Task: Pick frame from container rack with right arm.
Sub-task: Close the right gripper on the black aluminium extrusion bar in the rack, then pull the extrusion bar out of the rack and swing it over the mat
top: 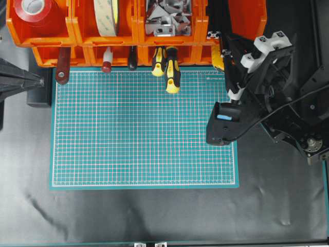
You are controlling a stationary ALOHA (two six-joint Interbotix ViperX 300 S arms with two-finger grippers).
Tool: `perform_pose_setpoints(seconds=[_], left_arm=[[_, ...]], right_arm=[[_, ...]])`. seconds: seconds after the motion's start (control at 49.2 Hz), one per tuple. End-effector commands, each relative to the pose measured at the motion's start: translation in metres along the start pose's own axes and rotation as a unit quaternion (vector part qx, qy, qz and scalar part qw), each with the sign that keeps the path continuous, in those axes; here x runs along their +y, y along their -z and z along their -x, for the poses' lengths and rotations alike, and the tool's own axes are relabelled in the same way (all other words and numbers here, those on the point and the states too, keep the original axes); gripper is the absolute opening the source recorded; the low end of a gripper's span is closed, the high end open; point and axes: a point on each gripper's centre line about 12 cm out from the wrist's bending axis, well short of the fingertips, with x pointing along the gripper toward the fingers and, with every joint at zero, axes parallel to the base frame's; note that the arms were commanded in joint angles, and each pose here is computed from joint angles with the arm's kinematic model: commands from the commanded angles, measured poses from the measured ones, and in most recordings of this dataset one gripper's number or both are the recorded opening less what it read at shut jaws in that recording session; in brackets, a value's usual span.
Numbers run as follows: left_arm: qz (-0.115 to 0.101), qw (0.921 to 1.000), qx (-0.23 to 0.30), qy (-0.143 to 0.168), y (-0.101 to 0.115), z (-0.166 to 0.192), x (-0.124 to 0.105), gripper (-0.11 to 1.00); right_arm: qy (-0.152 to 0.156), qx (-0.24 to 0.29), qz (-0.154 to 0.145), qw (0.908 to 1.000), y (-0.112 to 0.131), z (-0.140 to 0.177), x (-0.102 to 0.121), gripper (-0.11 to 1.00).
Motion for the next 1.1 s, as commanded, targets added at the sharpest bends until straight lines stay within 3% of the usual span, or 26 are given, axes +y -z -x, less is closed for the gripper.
perform_pose_setpoints(seconds=[0.0,0.183,0.386,0.508,0.589,0.772,1.077], left_arm=[[0.001,0.9999,-0.011,0.000,-0.009,-0.002,0.000,0.00],[0.001,0.9999,-0.013,0.000,-0.010,-0.002,0.000,0.00],[0.001,0.9999,-0.013,0.000,-0.010,-0.001,0.000,0.00],[0.001,0.9999,-0.014,0.000,-0.010,-0.001,0.000,0.00],[0.000,0.9999,-0.015,0.000,-0.011,-0.001,0.000,0.00],[0.000,0.9998,-0.019,-0.001,-0.013,0.001,0.001,0.00],[0.000,0.9999,-0.016,-0.003,-0.018,0.010,0.001,0.00]], right_arm=[[0.002,-0.007,-0.010,0.9999,-0.004,0.005,-0.005,0.26],[0.021,-0.009,-0.016,0.9996,-0.009,0.021,-0.015,0.26],[0.061,-0.026,-0.047,0.9967,-0.019,0.062,-0.041,0.26],[0.061,-0.041,-0.051,0.9960,-0.028,0.087,-0.049,0.26],[0.057,-0.053,-0.037,0.9962,-0.038,0.104,-0.048,0.26],[0.038,-0.087,0.013,0.9954,-0.078,0.138,-0.027,0.26],[-0.016,-0.154,0.058,0.9862,-0.137,0.175,0.018,0.26]])
